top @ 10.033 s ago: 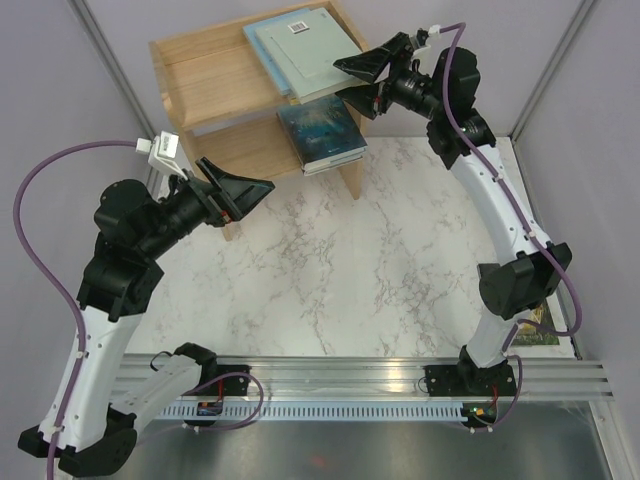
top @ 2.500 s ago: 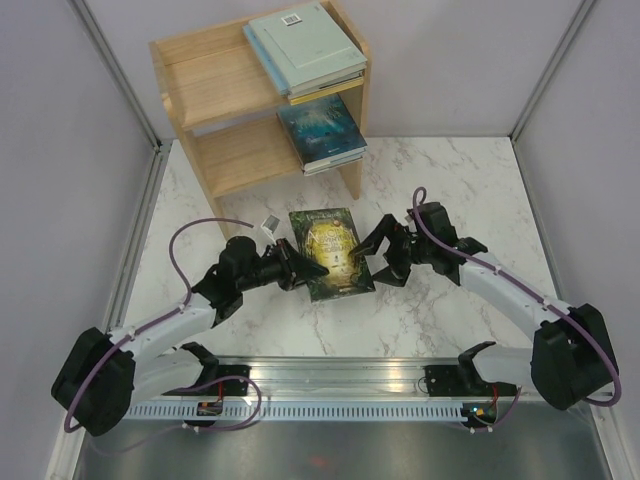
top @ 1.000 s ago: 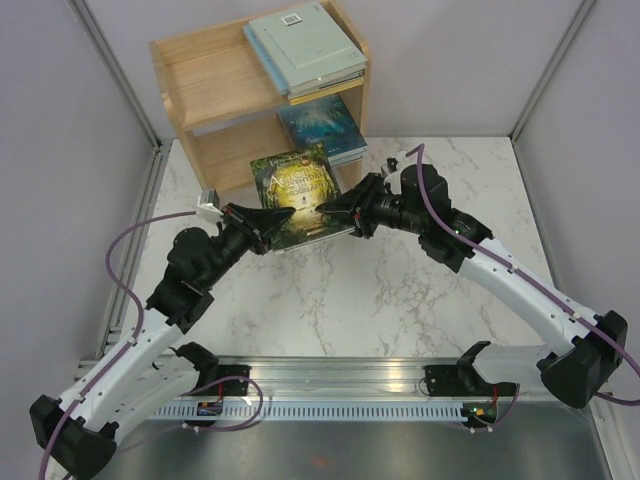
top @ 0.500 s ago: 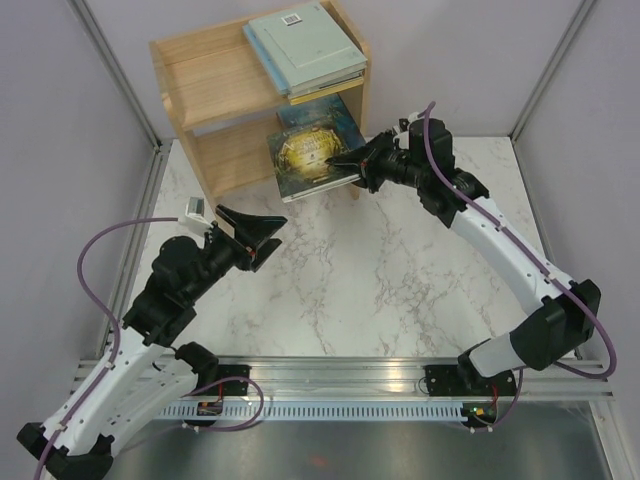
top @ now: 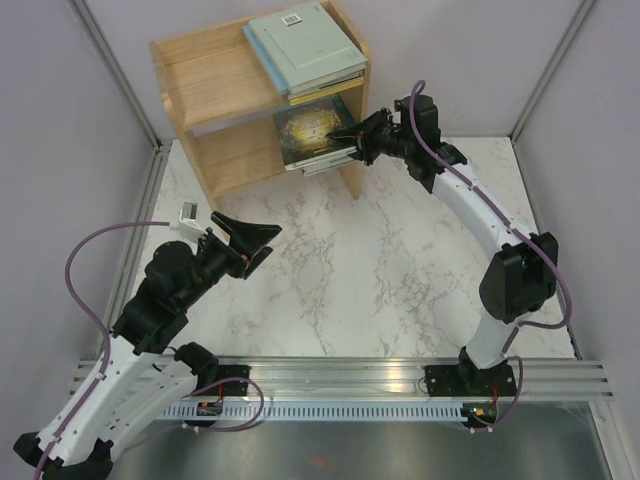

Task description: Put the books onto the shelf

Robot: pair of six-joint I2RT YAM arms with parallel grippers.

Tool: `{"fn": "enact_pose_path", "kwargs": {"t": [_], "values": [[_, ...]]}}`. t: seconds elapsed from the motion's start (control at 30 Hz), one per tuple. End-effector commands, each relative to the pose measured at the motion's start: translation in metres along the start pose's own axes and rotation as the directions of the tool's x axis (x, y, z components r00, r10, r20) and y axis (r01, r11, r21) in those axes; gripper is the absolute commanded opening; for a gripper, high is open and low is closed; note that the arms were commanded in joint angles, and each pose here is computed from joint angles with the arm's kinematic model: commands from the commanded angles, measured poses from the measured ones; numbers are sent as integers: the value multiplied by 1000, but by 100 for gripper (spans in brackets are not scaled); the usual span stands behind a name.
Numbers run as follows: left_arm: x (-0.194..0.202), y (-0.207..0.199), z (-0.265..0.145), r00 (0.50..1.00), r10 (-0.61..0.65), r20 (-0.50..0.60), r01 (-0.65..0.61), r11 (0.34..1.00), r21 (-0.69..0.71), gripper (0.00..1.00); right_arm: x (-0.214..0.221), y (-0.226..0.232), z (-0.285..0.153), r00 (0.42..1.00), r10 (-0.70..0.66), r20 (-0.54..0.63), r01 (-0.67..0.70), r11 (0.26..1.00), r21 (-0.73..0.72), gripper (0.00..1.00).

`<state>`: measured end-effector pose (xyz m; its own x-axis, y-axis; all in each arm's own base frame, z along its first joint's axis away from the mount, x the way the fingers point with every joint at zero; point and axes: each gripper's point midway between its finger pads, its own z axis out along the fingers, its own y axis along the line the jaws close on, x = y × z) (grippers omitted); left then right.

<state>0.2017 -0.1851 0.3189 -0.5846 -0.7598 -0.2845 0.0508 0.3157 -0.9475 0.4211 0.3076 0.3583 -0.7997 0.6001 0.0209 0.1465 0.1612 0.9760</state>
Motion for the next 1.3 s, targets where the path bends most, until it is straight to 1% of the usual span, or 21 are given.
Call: {"fn": "enact_pose_path", "kwargs": {"t": [0.0, 0.17, 0.2, 0.23, 0.27, 0.3, 0.33, 0.37, 0.4, 0.43, 0.47, 0.5, 0.53, 0.6, 0.63, 0.73, 0.93, 1.13, 1.17, 1.27], "values": [[-12, -15, -8, 997, 59, 46, -60, 998, 25, 89, -27, 38, 4, 998, -63, 30, 66, 989, -132, 0], [-12, -17, -11, 996, 73, 46, -74, 997, 26, 89, -59, 29, 8, 997, -27, 69, 35, 992, -120, 0], [-13, -18, -11, 996, 76, 50, -77, 997, 28, 89, -66, 27, 6, 997, -17, 80, 26, 993, -116, 5], [-13, -17, -11, 996, 80, 49, -81, 996, 21, 89, -68, 26, 3, 997, -15, 78, 24, 993, -116, 13], [-14, -18, -12, 995, 83, 51, -85, 996, 22, 89, -68, 21, 2, 997, -6, 74, 14, 994, -107, 36], [-14, -17, -12, 995, 85, 53, -86, 996, 19, 89, -70, 23, -4, 997, -7, 80, 16, 994, -112, 48], [-15, -16, -12, 994, 89, 55, -90, 996, 15, 89, -69, 20, -6, 997, -3, 74, 11, 994, -107, 64], [-15, -17, -12, 994, 92, 56, -94, 995, 18, 90, -69, 11, -7, 997, 7, 72, -1, 996, -90, 69], [-15, -16, -11, 994, 96, 54, -96, 995, 12, 90, -66, 13, -13, 997, 3, 71, 4, 995, -95, 76], [-15, -16, -10, 994, 97, 53, -98, 995, 9, 90, -63, 10, -16, 998, 4, 61, 1, 996, -89, 98], [-15, -16, -10, 994, 97, 52, -97, 995, 7, 90, -62, -1, -16, 998, 17, 55, -13, 997, -70, 98], [-15, -16, -9, 994, 98, 50, -99, 995, 5, 90, -57, -1, -20, 999, 10, 50, -6, 998, -70, 98], [-14, -15, -6, 994, 104, 43, -105, 995, 0, 90, -55, -14, -20, 999, 25, 42, -23, 999, -48, 98], [-14, -15, -5, 993, 109, 38, -109, 994, -2, 90, -50, -18, -27, 999, 22, 39, -21, 999, -42, 98], [-13, -15, -3, 993, 110, 35, -110, 994, -6, 90, -48, -29, -27, 999, 33, 33, -32, 999, -22, 98], [-13, -15, -1, 993, 112, 30, -111, 994, -10, 90, -40, -40, -33, 999, 40, 11, -40, 999, -5, 98], [-12, -13, 1, 993, 114, 23, -114, 993, -14, 89, -29, -48, -41, 999, 33, -17, -32, 999, 12, 98], [-11, -12, 1, 993, 119, 18, -118, 993, -15, 89, -23, -37, -47, 1000, 15, -25, -15, 1000, -8, 98], [-11, -12, 1, 993, 119, 18, -118, 993, -14, 89, -22, -33, -50, 1000, 8, -23, -9, 1000, -17, 97], [-11, -12, 1, 993, 115, 16, -115, 993, -14, 89, -19, -27, -54, 1000, -3, -25, 2, 1000, -30, 86]]}}
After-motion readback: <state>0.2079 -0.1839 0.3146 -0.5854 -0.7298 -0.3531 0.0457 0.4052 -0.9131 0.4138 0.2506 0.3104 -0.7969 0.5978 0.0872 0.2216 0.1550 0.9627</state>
